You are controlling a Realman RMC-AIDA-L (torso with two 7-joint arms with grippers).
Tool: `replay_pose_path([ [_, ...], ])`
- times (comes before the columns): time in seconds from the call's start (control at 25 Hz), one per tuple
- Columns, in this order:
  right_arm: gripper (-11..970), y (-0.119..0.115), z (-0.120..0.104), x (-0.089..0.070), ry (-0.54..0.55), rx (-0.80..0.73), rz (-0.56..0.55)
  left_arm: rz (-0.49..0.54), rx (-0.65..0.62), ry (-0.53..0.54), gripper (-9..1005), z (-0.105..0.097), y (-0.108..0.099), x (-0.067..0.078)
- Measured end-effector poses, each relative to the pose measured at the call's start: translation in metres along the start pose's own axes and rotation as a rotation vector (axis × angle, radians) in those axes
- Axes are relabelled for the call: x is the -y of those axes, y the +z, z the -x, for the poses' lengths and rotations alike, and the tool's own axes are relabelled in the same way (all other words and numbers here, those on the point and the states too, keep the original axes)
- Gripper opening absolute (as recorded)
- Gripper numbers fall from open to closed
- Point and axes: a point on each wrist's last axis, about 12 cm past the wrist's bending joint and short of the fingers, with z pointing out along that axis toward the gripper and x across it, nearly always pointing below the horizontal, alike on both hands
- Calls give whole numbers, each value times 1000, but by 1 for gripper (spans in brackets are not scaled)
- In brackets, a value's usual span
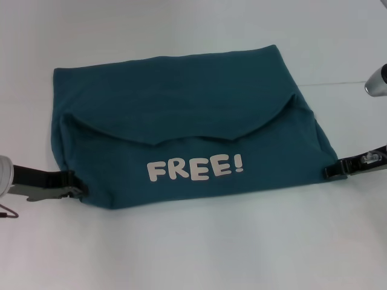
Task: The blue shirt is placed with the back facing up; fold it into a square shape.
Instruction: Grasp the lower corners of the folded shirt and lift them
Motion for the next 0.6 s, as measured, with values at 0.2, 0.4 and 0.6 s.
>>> replay_pose_path([
  [0.2, 675, 3, 1, -3, -6, -14, 7, -1, 2, 3, 124, 1, 0, 1],
  [0.4, 675, 4, 3, -5, -13, -24, 3, -1, 2, 2, 125, 1, 0, 1],
  [0.6, 674, 4, 4, -5, -18, -32, -11, 1, 3, 0, 125, 0, 1, 0],
])
